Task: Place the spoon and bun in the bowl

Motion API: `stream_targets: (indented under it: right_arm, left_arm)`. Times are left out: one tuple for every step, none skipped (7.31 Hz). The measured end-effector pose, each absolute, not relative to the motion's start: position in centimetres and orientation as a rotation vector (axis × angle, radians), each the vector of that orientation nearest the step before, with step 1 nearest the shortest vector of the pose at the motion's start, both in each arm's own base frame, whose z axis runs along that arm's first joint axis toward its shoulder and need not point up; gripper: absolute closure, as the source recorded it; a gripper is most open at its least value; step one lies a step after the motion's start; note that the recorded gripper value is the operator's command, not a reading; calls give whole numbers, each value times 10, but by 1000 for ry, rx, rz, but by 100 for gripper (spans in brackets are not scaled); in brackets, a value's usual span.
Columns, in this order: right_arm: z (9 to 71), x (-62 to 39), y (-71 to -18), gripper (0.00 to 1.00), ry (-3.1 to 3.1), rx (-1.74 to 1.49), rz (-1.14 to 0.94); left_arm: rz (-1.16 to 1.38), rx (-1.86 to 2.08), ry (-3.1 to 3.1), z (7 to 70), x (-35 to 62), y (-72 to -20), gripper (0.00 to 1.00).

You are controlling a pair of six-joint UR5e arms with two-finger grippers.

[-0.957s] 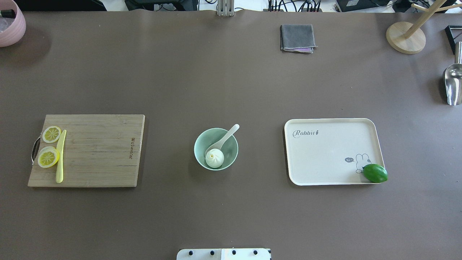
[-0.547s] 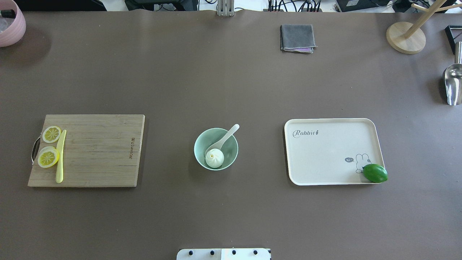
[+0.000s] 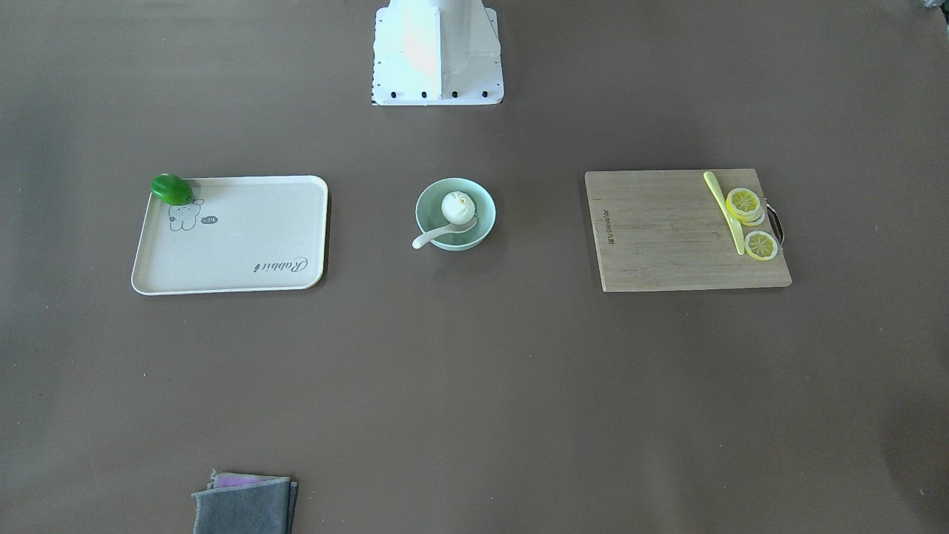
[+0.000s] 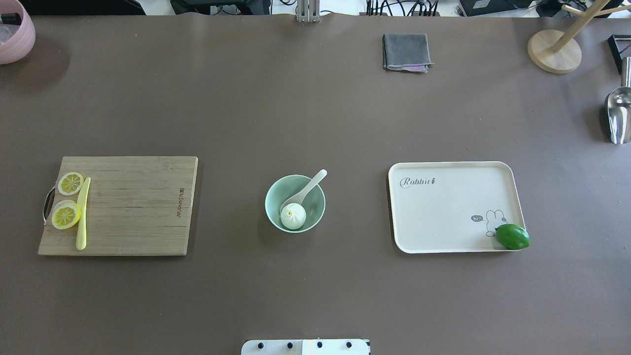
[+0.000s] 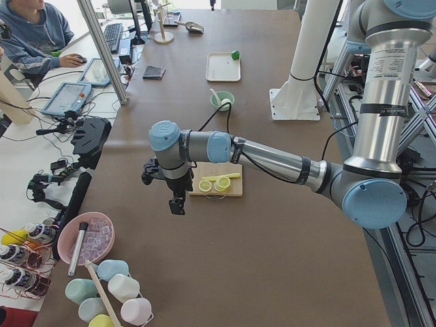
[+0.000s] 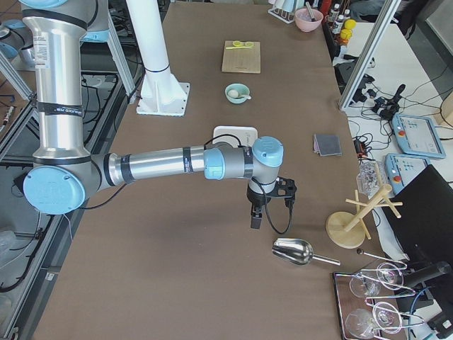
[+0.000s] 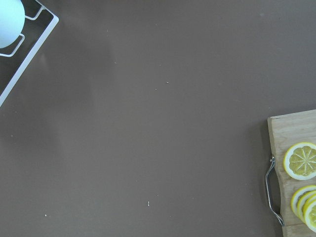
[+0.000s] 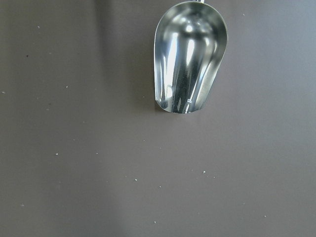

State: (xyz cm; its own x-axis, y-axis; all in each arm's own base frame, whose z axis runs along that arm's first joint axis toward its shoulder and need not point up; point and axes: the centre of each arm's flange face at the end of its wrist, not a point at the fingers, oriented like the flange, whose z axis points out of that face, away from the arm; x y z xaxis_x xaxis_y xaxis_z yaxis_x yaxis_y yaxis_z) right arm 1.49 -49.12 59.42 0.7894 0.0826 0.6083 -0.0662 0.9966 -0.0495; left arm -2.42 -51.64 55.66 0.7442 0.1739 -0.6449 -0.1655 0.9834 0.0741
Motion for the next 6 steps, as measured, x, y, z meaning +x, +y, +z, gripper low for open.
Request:
stream_targets:
  right_arm:
    - [593,15,-492,0,-654,-22,79]
    - [591,15,-493,0,-654,-18,77]
    - [590,15,-493,0,-655,-15,76]
    - [589,15,-493,0,-656,-13,76]
    - [588,15,-493,0,-657,-11,75]
    - [587,15,-493,0,-658,-10,74]
  left_arm:
    - [158,7,707,556,-26,-517,1]
    - [126,-2,707,555,-27,-517,1]
    - [109,-7,708,555,-27,-517,1]
    - [102,-9,707,554,-27,-517,1]
    - [100,-9,706,554,-27,-517,1]
    - [100,-8,706,554,-27,-517,1]
